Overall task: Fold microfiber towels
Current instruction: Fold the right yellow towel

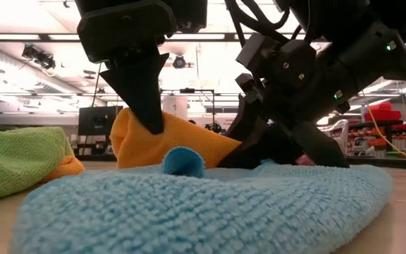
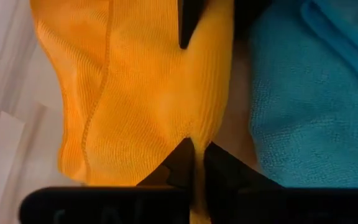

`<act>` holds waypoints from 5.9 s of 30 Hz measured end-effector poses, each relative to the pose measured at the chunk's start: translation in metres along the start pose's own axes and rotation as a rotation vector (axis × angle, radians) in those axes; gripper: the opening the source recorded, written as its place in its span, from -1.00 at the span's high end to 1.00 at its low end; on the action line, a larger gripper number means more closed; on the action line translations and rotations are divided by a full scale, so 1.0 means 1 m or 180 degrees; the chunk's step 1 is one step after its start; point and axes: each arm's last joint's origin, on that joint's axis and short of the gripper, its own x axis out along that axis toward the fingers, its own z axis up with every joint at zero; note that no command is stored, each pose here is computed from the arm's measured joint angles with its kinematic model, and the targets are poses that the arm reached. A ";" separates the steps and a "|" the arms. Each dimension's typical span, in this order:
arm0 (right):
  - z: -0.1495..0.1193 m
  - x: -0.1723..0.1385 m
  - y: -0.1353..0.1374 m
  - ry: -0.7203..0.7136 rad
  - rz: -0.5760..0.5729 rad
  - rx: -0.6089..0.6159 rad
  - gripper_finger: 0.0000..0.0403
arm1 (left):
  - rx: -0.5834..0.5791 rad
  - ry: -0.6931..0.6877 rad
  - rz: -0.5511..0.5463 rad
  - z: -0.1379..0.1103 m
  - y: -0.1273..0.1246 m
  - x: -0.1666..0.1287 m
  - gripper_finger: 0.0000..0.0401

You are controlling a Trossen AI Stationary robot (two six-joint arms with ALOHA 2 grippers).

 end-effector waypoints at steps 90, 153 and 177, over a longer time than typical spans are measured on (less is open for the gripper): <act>0.004 -0.049 -0.086 0.0137 0.1956 0.0366 0.90 | 0.0572 -0.1438 -0.0238 -0.051 -0.016 0.052 0.90; -0.034 0.020 -0.123 0.0473 0.2261 0.1399 0.90 | 0.1681 -0.1393 0.1030 -0.063 -0.022 -0.011 0.95; -0.033 0.018 -0.124 0.0567 0.2179 0.1521 0.21 | 0.1196 -0.1081 0.0512 -0.017 -0.002 0.039 0.93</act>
